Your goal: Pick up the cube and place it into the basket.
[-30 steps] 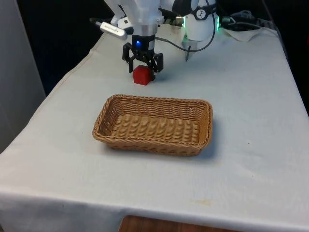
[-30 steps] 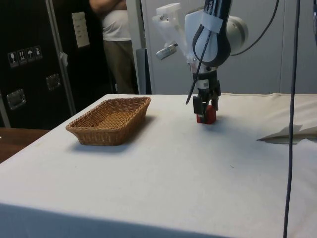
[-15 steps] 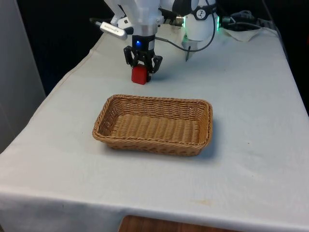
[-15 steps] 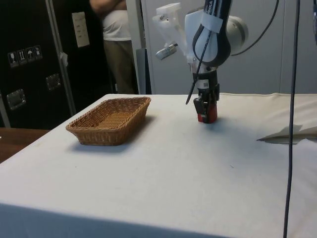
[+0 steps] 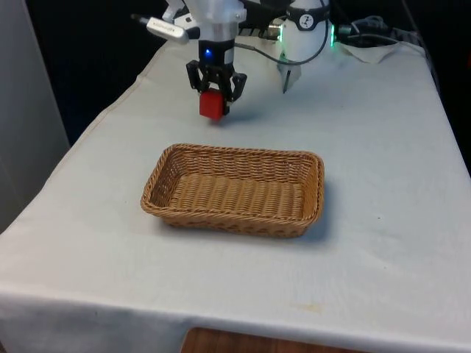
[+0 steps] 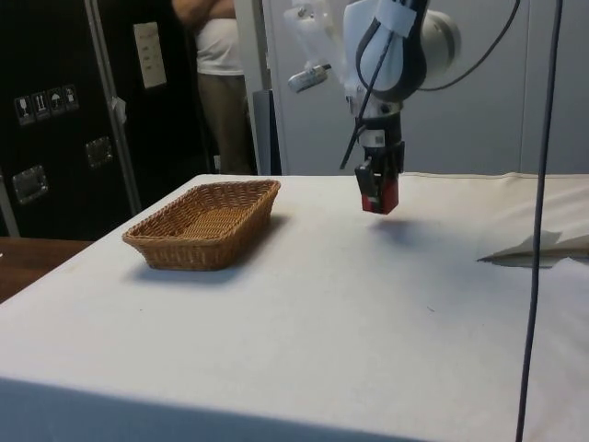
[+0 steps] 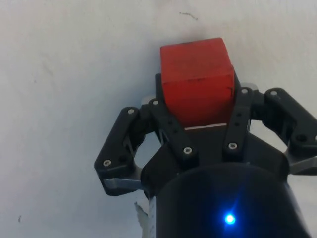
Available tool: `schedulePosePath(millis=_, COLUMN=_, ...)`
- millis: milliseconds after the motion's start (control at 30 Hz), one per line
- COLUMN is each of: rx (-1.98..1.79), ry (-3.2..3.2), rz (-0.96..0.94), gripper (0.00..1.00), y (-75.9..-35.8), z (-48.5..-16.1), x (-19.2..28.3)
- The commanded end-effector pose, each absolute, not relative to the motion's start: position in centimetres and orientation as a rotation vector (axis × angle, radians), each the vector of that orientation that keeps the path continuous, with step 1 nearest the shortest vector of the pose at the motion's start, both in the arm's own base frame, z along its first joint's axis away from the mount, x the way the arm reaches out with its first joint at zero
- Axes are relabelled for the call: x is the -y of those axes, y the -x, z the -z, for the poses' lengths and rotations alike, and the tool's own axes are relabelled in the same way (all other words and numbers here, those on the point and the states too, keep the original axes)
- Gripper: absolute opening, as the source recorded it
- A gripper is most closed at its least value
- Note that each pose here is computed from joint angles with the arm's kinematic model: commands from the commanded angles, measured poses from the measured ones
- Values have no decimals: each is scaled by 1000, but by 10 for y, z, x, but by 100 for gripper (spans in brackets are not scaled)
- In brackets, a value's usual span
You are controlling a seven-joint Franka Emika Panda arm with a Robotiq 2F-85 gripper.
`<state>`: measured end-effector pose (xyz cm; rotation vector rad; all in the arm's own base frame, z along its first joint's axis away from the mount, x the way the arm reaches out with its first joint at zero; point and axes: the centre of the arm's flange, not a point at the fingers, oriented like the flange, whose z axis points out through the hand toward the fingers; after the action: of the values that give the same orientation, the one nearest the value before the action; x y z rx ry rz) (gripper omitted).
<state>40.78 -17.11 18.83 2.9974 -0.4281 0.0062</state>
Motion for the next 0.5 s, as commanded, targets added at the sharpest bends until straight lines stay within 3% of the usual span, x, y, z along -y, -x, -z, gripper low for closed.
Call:
schedulePosePath(millis=0, rx=423, ry=-2994, rz=0, gripper=0, y=-407, z=-193, x=173)
schedulePosePath(millis=467, rx=415, ry=-3035, rz=-22, gripper=0, y=-411, z=-225, x=173)
